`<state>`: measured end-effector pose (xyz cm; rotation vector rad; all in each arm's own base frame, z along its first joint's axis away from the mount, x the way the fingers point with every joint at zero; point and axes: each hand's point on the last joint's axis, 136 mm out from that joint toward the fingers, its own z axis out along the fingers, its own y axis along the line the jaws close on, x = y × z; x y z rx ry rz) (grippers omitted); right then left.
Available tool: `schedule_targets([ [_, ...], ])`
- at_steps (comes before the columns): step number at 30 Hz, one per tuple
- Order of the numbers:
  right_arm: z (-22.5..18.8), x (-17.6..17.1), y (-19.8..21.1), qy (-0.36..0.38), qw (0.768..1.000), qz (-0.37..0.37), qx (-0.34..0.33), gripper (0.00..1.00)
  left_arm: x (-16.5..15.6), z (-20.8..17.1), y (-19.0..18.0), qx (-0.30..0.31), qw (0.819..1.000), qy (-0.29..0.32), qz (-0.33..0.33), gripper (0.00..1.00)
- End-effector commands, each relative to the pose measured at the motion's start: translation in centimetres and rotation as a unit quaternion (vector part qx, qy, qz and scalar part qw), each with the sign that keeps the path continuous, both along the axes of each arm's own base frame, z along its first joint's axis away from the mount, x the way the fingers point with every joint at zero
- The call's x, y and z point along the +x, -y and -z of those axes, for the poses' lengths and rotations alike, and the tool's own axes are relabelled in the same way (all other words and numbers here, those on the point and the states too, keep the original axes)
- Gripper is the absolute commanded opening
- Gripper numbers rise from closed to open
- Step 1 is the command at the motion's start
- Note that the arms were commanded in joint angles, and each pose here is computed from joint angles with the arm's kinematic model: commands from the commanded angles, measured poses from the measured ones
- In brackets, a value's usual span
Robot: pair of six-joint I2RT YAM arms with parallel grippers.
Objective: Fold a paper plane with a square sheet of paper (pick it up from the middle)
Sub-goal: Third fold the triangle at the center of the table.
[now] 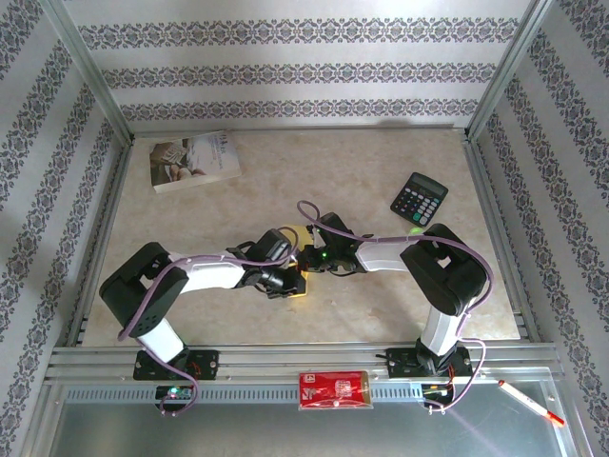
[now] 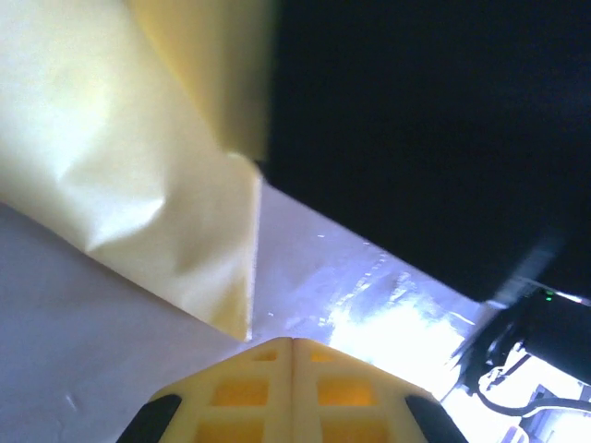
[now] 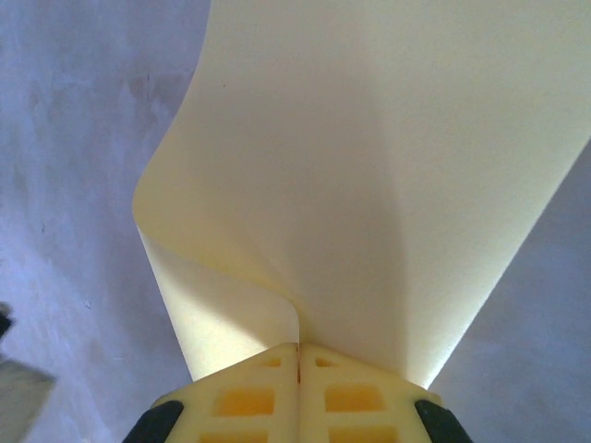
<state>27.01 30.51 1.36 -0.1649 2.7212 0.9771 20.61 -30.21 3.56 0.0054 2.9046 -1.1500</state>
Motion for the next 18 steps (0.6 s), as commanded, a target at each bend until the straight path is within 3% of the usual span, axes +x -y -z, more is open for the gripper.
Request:
schedule_targets([
  [1, 5.8, -2.8, 4.4, -0.072, 0.992, 0.026, -0.101, 0.01, 1.5, -2.1, -1.2, -0.023, 0.999, 0.023, -0.02, 0.0],
  [8, 5.8, -2.8, 4.4, -0.073, 0.992, 0.026, -0.099, 0.01, 5.8, -2.8, -3.4, -0.043, 0.996, 0.035, -0.075, 0.0],
  [18, 5.9, -2.8, 4.5, -0.074, 0.992, 0.026, -0.099, 0.01, 7.4, -1.3, -2.6, -0.05, 0.995, 0.023, -0.079, 0.0],
])
